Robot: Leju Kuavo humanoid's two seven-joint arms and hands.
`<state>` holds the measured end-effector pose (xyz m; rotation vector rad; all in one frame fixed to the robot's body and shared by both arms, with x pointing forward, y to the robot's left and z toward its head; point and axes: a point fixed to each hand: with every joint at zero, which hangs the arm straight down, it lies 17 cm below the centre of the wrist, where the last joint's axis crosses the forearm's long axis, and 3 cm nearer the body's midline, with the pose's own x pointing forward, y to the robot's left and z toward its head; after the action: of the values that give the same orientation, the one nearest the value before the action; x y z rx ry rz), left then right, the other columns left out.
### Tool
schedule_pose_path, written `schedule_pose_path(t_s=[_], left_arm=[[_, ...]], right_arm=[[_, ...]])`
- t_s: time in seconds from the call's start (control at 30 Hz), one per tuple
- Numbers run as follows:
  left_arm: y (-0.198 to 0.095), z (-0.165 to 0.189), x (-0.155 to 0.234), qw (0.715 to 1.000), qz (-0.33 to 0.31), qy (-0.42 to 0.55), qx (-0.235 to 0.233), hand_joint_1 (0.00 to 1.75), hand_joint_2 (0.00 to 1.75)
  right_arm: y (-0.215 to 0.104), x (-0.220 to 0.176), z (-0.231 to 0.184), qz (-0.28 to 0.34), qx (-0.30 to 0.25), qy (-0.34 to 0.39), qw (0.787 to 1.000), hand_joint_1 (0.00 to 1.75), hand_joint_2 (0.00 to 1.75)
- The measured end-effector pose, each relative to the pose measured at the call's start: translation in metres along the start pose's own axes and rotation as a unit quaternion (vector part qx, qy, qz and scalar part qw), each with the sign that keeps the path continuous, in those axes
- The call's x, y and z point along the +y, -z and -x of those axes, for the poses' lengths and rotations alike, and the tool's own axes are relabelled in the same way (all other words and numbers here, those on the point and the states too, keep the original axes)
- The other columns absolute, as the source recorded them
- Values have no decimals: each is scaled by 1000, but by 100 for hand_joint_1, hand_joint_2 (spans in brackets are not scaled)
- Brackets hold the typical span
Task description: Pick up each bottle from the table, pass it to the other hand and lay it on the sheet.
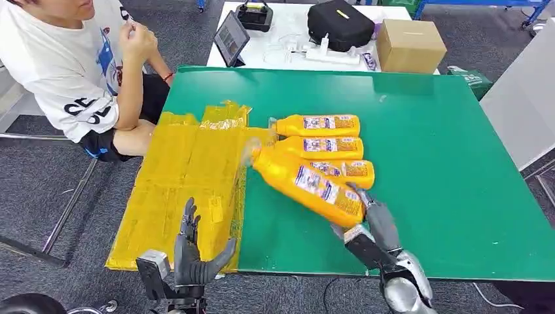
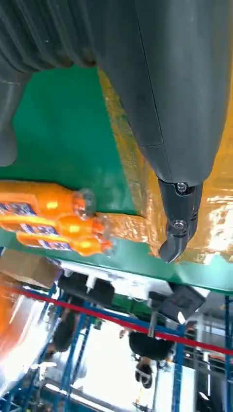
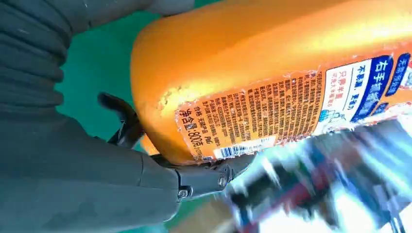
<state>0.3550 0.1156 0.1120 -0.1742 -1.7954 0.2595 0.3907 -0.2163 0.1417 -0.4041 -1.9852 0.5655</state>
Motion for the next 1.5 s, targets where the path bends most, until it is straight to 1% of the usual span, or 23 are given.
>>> schedule_pose_path(t_s=[0.13, 0.23, 0.27, 0.33, 0.37, 0.53, 0.83, 0.87, 0.93, 1.03, 1.1, 1.2, 1.3, 1.5], left_arm=[[0, -3, 3, 1000, -7, 1, -4, 0, 175], [0, -5, 7, 1000, -16, -5, -5, 0, 175], [0, -5, 8, 1000, -18, -7, -5, 0, 175], [0, -6, 9, 1000, -22, -21, -1, 0, 175], [0, -5, 7, 999, -17, -37, 5, 0, 175], [-3, -5, -18, 987, 46, -145, 41, 0, 175], [-5, -10, -27, 984, 66, -159, 42, 0, 175], [-5, -11, -29, 982, 72, -169, 44, 0, 175], [-8, -15, -42, 972, 106, -203, 49, 0, 175], [-11, -30, -67, 954, 169, -242, 46, 0, 175], [-11, -38, -79, 947, 199, -250, 42, 0, 175], [-10, -42, -86, 944, 214, -250, 39, 0, 175], [-12, -43, -89, 942, 222, -250, 39, 0, 175], [-15, -44, -96, 938, 236, -250, 41, 0, 175]], right_arm=[[6, -23, -23, 79, -15, 46, 996, 175, 175], [4, -58, -41, 173, -34, 76, 981, 175, 175], [2, -66, -45, 194, -37, 80, 977, 175, 175], [-2, -77, -51, 224, -38, 87, 970, 175, 175], [-4, -79, -54, 228, -40, 89, 969, 175, 175], [-6, -66, -65, 215, -60, 82, 971, 175, 175], [-6, -57, -64, 212, -54, 87, 972, 175, 175], [-6, -55, -64, 209, -55, 87, 973, 175, 175], [-5, -46, -67, 192, -63, 82, 976, 175, 175], [-4, -15, -67, 159, -60, 78, 982, 175, 175], [-5, 14, -67, 132, -53, 83, 986, 175, 175], [-9, 47, -69, 101, -45, 95, 989, 175, 175], [-12, 68, -70, 75, -43, 106, 991, 175, 175], [-19, 121, -74, 3, -38, 126, 991, 175, 175]])
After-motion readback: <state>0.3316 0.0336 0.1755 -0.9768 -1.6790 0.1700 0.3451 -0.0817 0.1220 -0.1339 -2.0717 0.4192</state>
